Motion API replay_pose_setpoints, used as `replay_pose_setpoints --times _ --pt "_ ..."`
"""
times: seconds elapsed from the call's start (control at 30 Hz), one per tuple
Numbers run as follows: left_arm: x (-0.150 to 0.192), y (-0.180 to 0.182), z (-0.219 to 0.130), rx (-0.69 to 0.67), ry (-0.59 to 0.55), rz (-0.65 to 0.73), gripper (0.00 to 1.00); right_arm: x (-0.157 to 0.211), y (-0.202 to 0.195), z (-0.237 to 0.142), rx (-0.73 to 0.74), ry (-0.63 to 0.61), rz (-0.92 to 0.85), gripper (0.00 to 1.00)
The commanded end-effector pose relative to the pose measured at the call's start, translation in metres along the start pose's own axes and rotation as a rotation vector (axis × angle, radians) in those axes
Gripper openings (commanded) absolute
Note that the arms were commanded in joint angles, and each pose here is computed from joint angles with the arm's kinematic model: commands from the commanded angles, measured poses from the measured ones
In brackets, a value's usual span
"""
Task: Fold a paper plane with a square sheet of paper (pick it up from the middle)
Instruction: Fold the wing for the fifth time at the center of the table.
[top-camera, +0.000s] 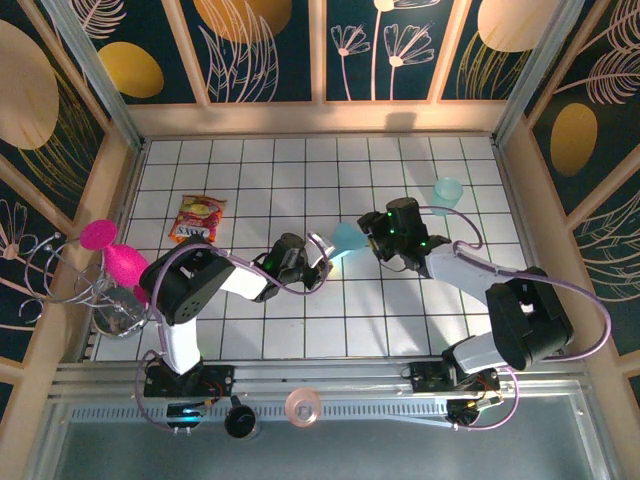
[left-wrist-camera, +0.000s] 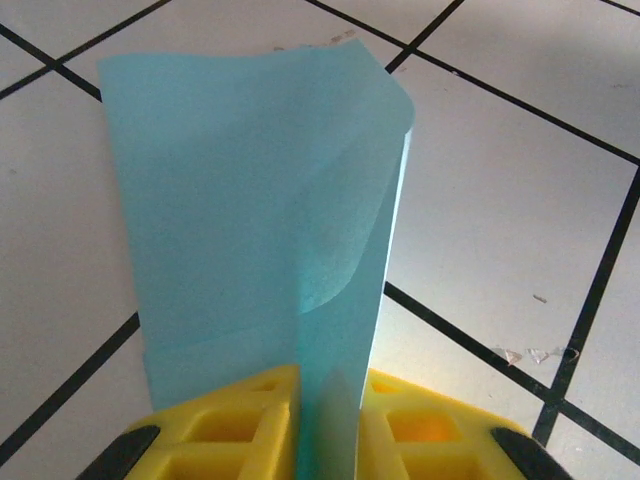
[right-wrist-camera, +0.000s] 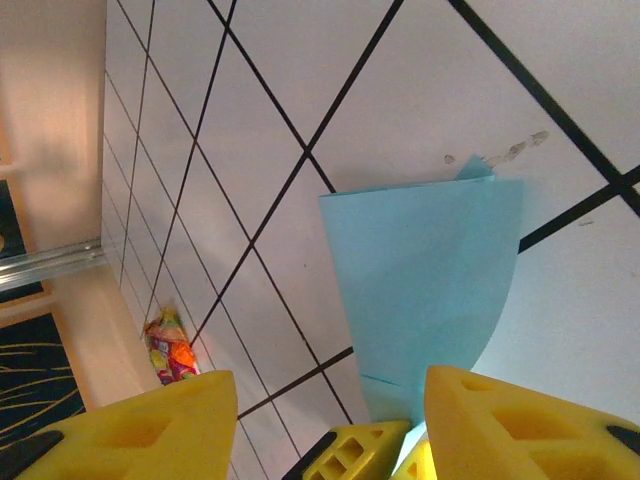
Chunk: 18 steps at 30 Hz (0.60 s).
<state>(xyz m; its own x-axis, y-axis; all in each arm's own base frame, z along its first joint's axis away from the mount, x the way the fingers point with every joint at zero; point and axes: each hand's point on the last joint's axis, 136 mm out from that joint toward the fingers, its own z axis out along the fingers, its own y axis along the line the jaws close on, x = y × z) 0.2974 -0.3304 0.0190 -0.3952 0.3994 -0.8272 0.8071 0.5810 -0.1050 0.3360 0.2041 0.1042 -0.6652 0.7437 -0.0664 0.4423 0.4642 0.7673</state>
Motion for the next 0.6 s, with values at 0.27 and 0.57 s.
replay_pose_setpoints --times 0.27,0.57 --pt "-0.002 -0.019 0.001 0.105 0.024 -0.245 0.16 -0.011 -0.015 -0.012 0.002 -0.068 -0.266 0.57" --pt "-0.022 -0.02 -0.006 0.208 -0.012 -0.575 0.14 0.005 -0.016 -0.008 -0.077 -0.002 -0.46 0.61"
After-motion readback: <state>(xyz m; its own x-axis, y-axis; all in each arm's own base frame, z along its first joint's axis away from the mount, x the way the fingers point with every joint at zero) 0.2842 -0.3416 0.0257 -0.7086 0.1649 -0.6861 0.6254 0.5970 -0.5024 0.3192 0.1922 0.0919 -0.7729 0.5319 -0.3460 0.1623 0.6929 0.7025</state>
